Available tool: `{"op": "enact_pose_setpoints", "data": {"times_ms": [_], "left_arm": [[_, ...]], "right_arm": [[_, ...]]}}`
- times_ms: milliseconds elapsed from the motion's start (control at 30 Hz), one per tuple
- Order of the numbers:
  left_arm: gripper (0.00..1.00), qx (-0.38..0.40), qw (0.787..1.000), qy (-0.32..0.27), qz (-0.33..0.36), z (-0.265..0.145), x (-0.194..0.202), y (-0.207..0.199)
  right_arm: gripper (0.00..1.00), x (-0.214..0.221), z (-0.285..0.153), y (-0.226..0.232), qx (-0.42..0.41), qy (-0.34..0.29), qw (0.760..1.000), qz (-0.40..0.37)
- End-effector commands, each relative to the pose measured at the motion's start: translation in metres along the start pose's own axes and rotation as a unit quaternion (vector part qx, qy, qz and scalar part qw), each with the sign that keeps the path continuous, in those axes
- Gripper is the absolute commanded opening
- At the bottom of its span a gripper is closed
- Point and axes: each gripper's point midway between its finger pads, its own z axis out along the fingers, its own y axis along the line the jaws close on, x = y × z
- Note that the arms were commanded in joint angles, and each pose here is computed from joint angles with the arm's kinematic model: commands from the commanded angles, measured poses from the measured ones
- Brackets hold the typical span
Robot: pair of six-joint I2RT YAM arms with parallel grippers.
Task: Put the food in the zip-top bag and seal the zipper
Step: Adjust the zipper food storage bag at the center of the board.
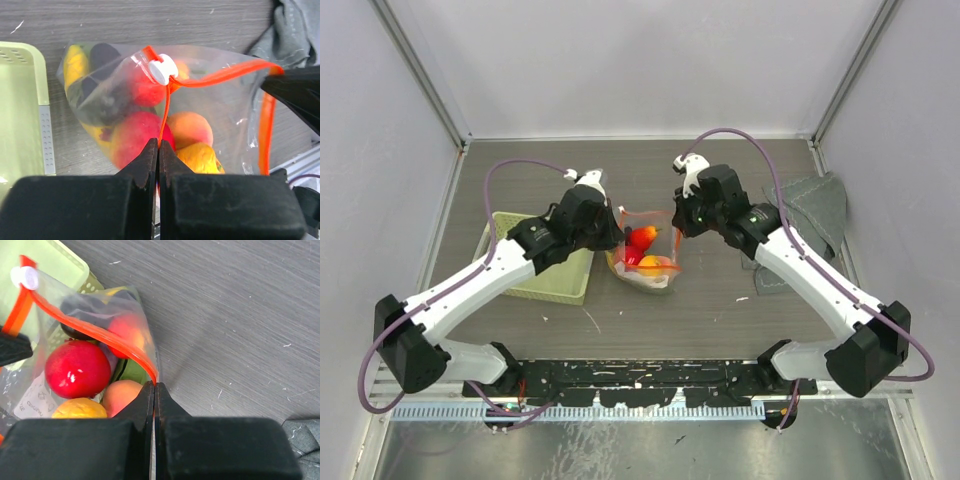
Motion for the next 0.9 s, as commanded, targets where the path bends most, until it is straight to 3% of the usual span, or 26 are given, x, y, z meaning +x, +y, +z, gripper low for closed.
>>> {"op": "enact_pose_setpoints", "data": {"times_ms": [0, 333, 500, 633, 867], "left_arm": [[0.00, 0.025, 0.999, -0.025, -0.018, 0.005, -0.018, -0.011], [0.00, 0.027, 0.999, -0.040, -0.021, 0.003, -0.028, -0.014], [0.00, 0.028, 0.998, -0.045, -0.024, 0.000, -0.030, -0.014], [0.00, 0.031, 0.998, -0.049, -0.026, -0.004, -0.032, -0.015], [0.00, 0.025, 0.998, -0.049, -0.029, -0.003, -0.030, -0.012]], "right_arm": [[0.02, -0.023, -0.008, 0.002, -0.002, -0.043, 0.999, -0.010], [0.43, -0.015, -0.036, 0.019, -0.049, -0.051, 0.997, -0.015], [0.65, 0.006, -0.048, 0.041, -0.120, -0.032, 0.991, -0.040], [0.72, 0.028, -0.052, 0.057, -0.156, -0.016, 0.986, -0.065], [0.72, 0.065, -0.042, 0.073, -0.142, 0.015, 0.983, -0.116]]}}
